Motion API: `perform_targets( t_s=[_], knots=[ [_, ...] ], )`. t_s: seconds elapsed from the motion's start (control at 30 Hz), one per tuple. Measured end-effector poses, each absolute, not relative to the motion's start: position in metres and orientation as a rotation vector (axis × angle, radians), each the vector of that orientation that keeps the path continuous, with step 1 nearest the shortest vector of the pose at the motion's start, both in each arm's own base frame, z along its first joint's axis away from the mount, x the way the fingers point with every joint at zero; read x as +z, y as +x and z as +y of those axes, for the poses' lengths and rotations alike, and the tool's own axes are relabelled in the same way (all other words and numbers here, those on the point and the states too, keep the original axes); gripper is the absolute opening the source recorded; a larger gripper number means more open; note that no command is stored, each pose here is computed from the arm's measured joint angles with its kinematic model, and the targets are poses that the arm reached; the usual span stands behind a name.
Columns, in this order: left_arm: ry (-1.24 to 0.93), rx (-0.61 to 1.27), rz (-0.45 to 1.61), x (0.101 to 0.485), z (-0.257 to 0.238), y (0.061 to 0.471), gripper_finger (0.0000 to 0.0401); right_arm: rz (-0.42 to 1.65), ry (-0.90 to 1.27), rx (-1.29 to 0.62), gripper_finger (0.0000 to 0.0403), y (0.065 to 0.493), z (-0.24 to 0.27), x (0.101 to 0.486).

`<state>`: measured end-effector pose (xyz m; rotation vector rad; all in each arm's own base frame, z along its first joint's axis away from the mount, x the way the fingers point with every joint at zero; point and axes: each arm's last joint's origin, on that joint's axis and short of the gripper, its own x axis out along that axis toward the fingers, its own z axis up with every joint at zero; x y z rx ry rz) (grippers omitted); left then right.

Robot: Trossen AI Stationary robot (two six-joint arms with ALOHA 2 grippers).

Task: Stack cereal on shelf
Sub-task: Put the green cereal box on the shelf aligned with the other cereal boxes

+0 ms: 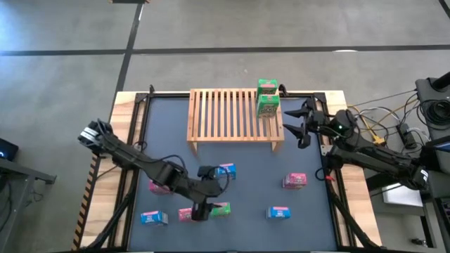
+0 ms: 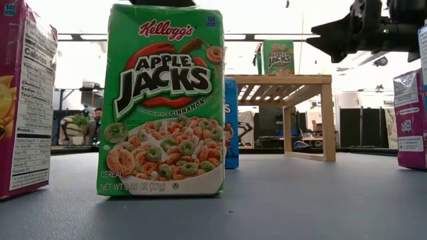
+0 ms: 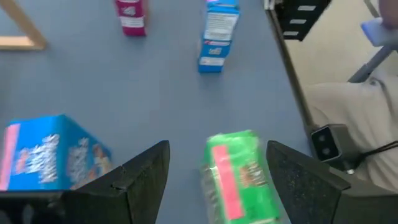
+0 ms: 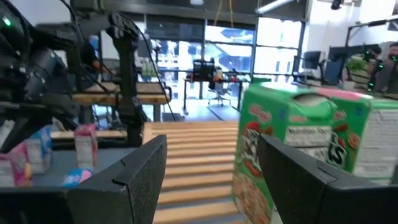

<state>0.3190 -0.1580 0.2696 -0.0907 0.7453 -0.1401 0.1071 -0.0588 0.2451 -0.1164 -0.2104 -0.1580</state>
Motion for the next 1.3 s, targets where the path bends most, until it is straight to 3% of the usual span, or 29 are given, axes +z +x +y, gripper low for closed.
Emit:
perform_targets(
  t_s=[0.5,1.3],
  knots=[
    [-0.154,-0.179,0.796,0.263,-0.18,0.329,0.0251,-0.309,-0.108,-0.051,0.0238,0.098,-0.04,0.255],
    [-0.162,-0.159,0.791,0.259,-0.179,0.329,0.0251,-0.308,-0.117,-0.054,0.0238,0.098,-0.04,0.254]
  ],
)
